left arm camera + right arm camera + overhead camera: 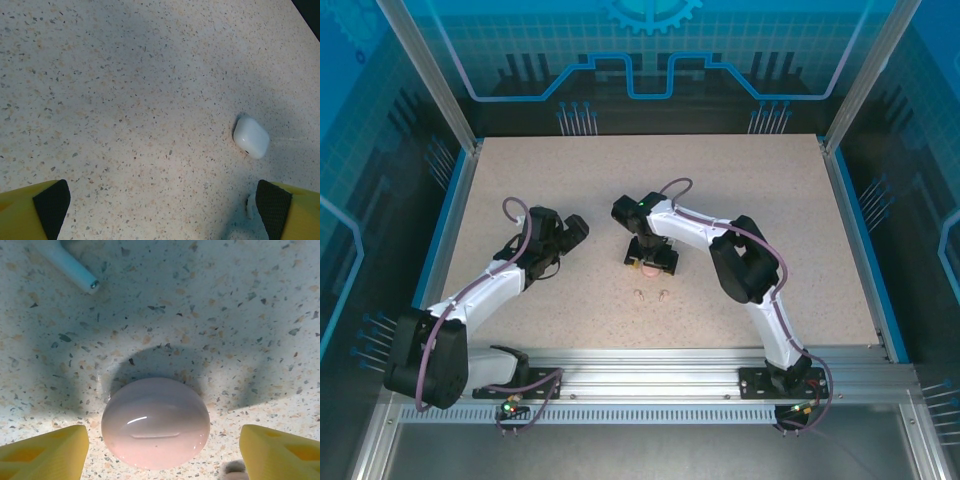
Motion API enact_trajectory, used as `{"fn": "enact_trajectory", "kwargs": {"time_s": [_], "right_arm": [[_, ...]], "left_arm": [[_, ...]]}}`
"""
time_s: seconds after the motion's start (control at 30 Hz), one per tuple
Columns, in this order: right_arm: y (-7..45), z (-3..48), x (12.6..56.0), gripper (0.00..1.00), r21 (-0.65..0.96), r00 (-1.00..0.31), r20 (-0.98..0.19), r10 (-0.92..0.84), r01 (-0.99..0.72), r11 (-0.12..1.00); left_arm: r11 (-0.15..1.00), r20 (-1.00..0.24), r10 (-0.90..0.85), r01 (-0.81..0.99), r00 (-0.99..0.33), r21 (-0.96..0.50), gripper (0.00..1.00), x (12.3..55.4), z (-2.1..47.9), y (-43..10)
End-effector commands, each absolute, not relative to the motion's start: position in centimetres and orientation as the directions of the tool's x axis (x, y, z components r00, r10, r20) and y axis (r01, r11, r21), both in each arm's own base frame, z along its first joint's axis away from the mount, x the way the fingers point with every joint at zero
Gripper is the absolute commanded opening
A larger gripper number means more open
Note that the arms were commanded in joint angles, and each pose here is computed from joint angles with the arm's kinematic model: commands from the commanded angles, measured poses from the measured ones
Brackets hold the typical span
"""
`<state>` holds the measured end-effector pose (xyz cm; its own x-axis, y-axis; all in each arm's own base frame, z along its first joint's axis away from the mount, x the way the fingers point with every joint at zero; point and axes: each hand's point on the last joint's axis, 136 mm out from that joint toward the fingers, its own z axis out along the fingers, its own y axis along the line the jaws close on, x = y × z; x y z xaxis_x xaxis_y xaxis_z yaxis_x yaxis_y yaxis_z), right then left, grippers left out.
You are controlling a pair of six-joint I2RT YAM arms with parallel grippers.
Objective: Insert wireless bluetooth earbuds into charging case
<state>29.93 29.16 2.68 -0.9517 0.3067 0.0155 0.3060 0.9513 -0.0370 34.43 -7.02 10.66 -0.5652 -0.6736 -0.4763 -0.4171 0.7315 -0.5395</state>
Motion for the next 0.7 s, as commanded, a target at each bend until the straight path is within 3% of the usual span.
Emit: {"fn": "enact_trajectory", "kwargs": {"time_s": [0.0, 0.67], "right_arm": [[29.6, 1.7, 29.5, 0.77, -0.061, -0.947, 0.031, 0.321, 0.319, 0.946], [29.0, 0.7, 30.2, 0.68, -0.079, -0.944, 0.023, 0.33, 0.328, 0.942]], "left_arm": [[0.715, -0.472, -0.689, -0.413, -0.55, -0.564, 0.99, 34.4, 11.1, -6.9], [0.707, -0.461, -0.696, -0.414, -0.55, -0.573, 0.99, 34.4, 10.8, -7.1]]}}
